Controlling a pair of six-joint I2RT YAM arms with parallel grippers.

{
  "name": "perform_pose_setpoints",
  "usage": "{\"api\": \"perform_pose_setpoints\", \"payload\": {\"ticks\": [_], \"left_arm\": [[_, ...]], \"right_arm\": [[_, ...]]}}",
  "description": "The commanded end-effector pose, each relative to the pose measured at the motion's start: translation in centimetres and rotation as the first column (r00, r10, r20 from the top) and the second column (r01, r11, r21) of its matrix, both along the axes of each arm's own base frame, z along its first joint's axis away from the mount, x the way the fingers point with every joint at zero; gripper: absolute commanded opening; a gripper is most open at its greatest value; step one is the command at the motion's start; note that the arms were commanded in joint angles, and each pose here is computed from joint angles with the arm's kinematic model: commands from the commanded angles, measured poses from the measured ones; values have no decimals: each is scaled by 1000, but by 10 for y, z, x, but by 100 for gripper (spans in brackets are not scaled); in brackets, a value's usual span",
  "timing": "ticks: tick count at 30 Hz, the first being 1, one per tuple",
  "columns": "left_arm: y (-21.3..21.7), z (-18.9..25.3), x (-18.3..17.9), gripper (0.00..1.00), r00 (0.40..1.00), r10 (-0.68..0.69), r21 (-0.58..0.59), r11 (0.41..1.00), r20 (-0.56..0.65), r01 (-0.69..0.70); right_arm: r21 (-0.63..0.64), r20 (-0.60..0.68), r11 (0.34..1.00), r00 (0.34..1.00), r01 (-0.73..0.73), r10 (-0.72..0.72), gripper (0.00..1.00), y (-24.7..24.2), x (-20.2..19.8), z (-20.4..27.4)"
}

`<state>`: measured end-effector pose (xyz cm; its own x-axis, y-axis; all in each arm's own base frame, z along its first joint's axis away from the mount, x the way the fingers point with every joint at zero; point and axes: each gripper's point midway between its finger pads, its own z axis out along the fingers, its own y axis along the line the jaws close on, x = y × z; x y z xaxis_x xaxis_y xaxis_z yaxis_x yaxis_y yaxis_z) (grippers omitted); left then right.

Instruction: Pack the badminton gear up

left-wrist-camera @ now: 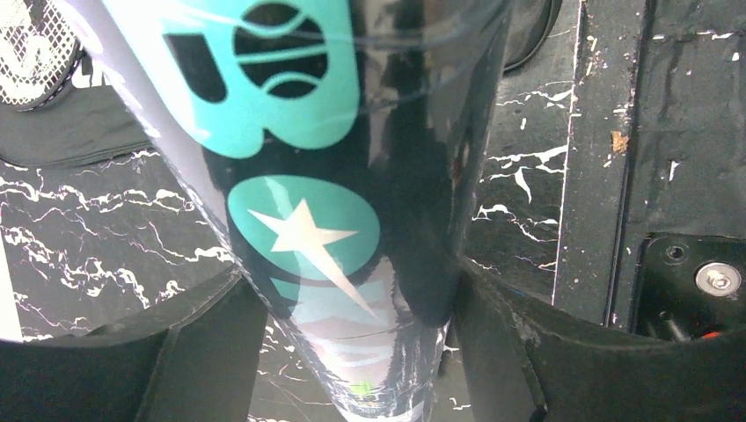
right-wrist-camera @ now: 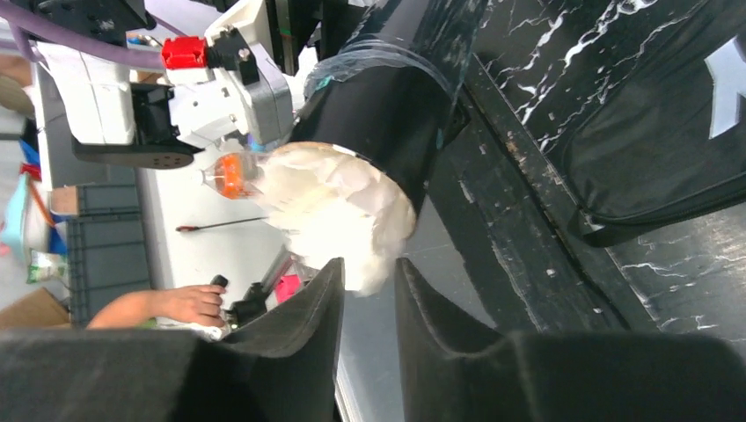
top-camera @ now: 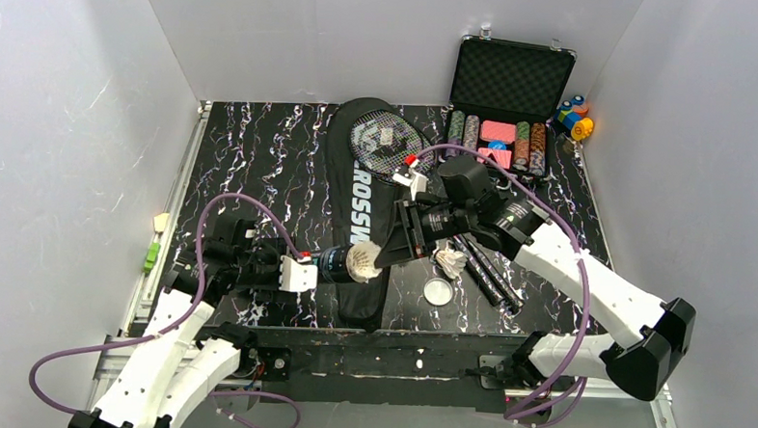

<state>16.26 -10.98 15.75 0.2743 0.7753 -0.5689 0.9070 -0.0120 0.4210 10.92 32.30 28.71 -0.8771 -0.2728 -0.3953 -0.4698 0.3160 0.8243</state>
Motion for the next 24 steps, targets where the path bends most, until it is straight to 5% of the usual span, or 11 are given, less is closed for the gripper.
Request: {"api": "perform_pose_setpoints", "payload": {"ticks": [1, 3, 5, 14, 24], "left_arm": [[-8, 12, 6, 19, 999, -7, -47, 999, 42, 9], [-10, 13, 7, 18, 999, -2, -57, 998, 40, 4], [-11, 15, 8, 18, 999, 5, -68, 998, 38, -3], [-13, 18, 7, 17, 999, 29, -96, 995, 23, -27], [-18, 29, 7, 17, 998, 60, -143, 988, 2, -59]], "right_arm": [[-11, 54, 1000, 998, -16, 17, 55, 8, -2, 8], [-23, 58, 1000, 998, -7, 8, 75, 9, -1, 4], [-26, 68, 1000, 998, 8, -6, 80, 8, 1, 2], [-30, 200, 987, 969, 155, -146, 85, -13, 16, 9], [34, 175, 975, 959, 220, -223, 83, 4, 29, 1]]}}
